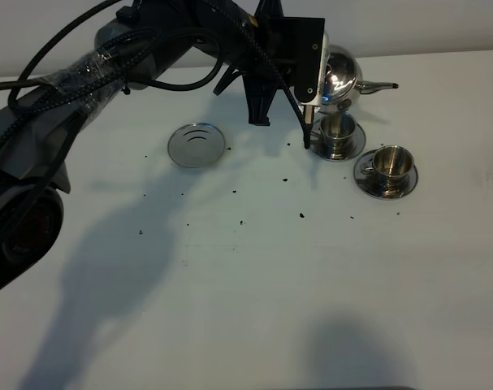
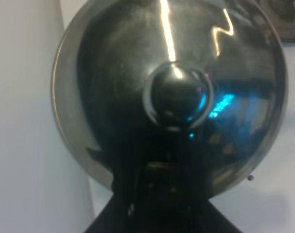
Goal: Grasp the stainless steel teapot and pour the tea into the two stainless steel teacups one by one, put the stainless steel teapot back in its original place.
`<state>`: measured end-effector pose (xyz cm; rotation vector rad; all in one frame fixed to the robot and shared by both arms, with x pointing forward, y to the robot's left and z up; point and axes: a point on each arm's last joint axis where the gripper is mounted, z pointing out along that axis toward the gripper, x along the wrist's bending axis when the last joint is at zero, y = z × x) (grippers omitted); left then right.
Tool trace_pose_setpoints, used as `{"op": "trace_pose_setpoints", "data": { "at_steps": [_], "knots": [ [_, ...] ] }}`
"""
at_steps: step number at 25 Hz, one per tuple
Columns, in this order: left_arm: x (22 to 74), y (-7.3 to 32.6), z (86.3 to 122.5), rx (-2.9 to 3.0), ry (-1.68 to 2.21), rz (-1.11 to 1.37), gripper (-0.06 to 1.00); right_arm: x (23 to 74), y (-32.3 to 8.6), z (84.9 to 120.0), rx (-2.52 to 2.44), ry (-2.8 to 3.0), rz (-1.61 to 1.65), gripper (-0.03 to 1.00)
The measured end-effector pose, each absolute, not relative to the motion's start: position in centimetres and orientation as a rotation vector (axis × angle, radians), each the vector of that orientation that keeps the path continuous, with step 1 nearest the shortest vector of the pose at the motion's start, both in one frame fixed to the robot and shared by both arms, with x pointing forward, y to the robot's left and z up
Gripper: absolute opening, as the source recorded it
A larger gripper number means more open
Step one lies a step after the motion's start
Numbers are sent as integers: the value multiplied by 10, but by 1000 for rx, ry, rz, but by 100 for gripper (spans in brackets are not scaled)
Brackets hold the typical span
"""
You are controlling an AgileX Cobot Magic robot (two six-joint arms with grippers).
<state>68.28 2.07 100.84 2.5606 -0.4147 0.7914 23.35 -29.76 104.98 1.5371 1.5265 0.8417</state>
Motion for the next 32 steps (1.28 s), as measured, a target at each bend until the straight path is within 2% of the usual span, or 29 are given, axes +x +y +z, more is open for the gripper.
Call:
{"op": "trace_pose_setpoints", "data": {
  "at_steps": [20,26,32],
  "knots": [
    [682,5,1006,2540,-659,983,24,233,-298,1050,1537,1527,842,45],
    [685,0,988,2572,-753,1022,24,233,-298,1050,1537,1527,842,45],
    [687,-1,988,2558,-833,1070,24,233,-298,1050,1537,1527,842,45]
  ]
}}
